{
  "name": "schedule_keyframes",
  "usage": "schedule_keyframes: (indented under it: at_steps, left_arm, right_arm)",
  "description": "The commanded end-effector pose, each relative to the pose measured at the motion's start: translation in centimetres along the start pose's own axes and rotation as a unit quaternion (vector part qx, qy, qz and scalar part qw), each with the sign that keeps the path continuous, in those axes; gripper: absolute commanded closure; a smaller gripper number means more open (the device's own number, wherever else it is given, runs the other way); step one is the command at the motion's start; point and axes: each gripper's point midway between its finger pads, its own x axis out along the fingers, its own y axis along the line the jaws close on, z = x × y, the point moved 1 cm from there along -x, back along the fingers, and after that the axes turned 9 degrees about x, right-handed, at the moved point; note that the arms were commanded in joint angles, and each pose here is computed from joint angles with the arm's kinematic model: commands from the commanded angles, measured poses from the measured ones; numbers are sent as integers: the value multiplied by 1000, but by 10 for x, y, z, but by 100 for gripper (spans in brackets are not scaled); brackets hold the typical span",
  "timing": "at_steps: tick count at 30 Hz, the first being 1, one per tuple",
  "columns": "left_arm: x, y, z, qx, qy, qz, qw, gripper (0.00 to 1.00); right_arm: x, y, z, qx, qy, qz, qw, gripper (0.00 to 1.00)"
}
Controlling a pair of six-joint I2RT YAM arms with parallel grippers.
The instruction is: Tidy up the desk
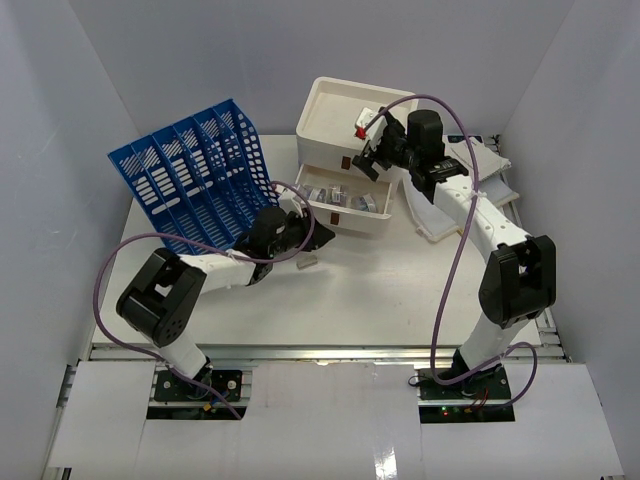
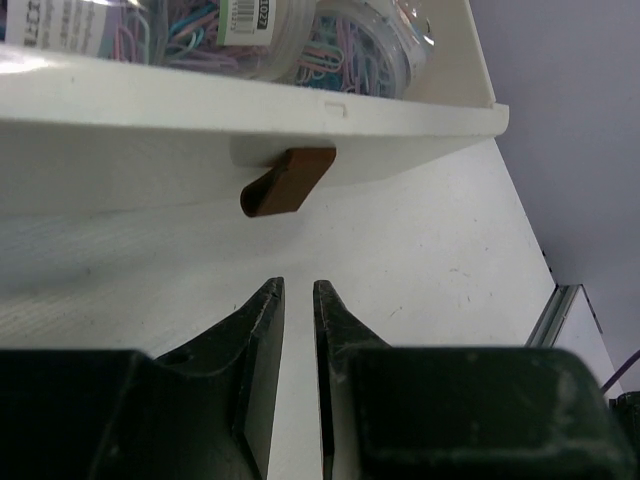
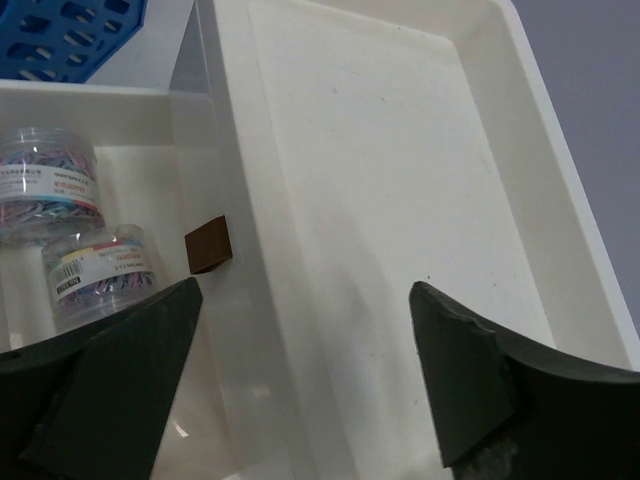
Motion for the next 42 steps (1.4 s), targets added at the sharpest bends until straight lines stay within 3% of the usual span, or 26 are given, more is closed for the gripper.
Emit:
schedule_keyframes:
  at_steps: [1,6,18,35,42]
  left_arm:
    - [12,-5,22,23,-19,-5,1000,71]
    - [27,1,30,30,-21,5,999,70]
    - [69,11,71,55,-51,40,996,67]
    - [98,41,123,78,-110,104,985,62]
    - [90,53,142,94,-152,138,974,62]
  right_arm:
    - [6,-13,14,-29,-10,-6,1000,23]
    - [8,0,3,-23,1,25,999,41]
    - [8,23,-8,-12,23,92,995,58]
    - [7,44,-24,1,42,151,988,63]
    - [7,44,-21,7,39,160,986,63]
